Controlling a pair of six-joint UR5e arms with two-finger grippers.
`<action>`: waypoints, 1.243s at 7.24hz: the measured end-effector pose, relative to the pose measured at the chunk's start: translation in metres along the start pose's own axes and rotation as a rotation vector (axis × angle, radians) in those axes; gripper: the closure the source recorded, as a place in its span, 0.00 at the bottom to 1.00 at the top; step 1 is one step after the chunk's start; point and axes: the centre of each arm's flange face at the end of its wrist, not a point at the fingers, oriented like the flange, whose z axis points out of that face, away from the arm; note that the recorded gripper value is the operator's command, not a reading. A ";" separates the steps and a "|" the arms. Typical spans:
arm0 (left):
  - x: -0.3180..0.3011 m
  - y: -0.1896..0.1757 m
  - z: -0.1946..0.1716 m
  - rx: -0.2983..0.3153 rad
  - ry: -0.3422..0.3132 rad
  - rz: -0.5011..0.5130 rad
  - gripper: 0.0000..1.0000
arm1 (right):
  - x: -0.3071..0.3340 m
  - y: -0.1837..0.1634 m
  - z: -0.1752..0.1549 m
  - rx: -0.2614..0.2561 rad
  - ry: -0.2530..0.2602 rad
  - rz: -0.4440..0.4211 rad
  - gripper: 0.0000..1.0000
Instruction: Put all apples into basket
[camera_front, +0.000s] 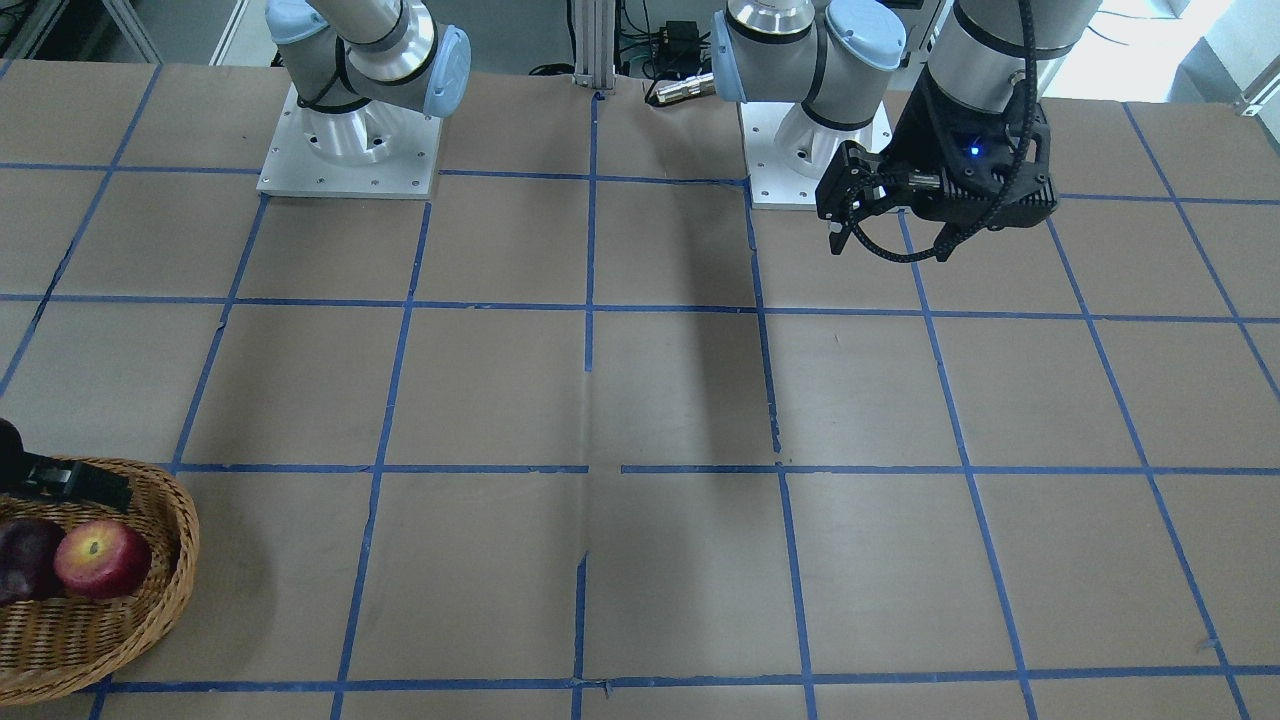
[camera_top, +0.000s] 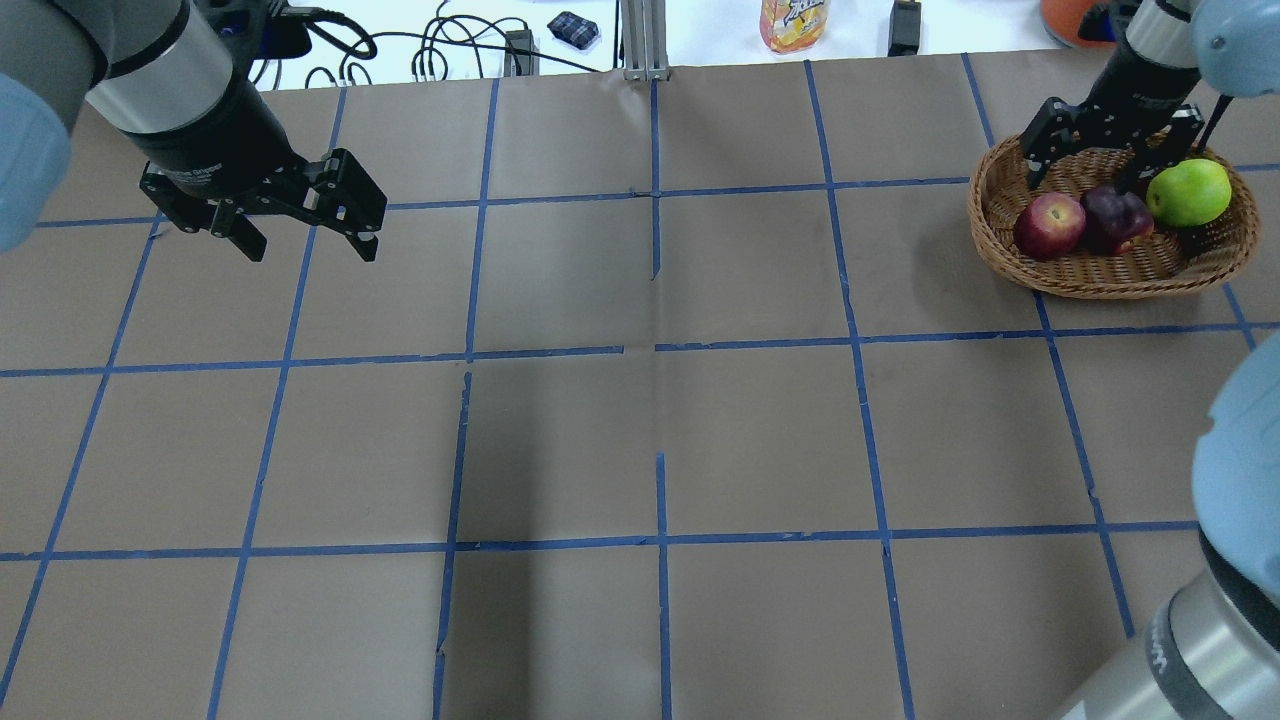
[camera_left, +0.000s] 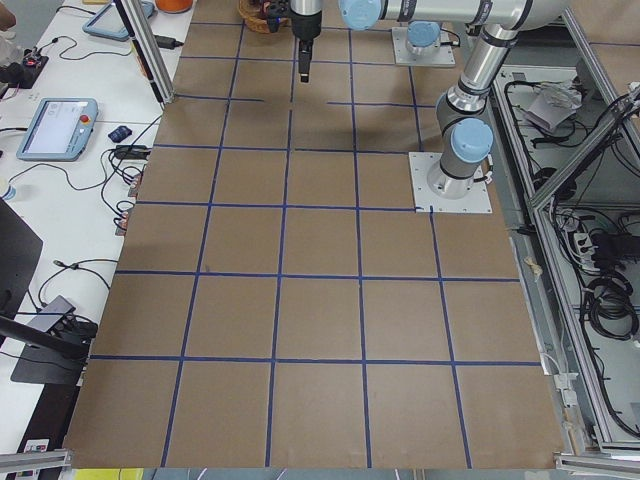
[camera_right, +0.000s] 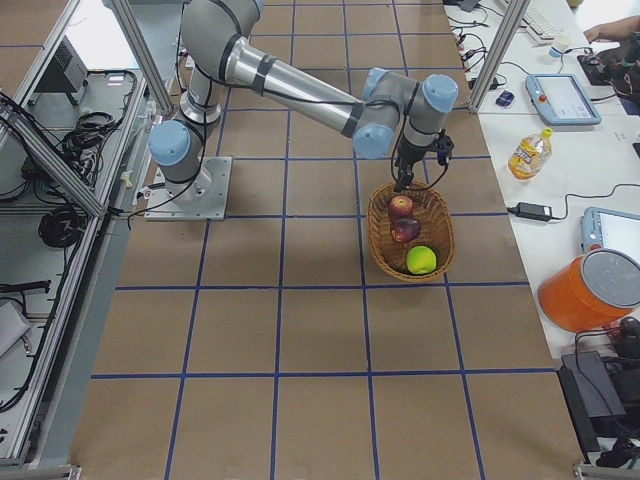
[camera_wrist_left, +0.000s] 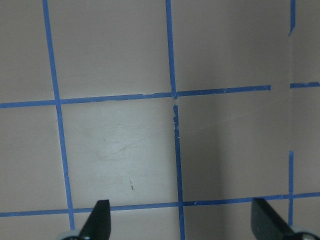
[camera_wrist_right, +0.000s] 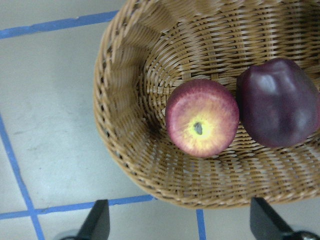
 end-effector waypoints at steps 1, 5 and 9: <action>0.000 0.001 0.000 -0.002 0.000 0.000 0.00 | -0.034 0.026 -0.036 0.021 0.005 0.005 0.00; 0.000 0.001 0.000 -0.003 0.000 0.000 0.00 | -0.130 0.151 -0.088 0.064 0.009 0.040 0.00; 0.000 0.001 0.001 -0.005 0.000 0.000 0.00 | -0.185 0.218 -0.097 0.078 0.015 -0.075 0.00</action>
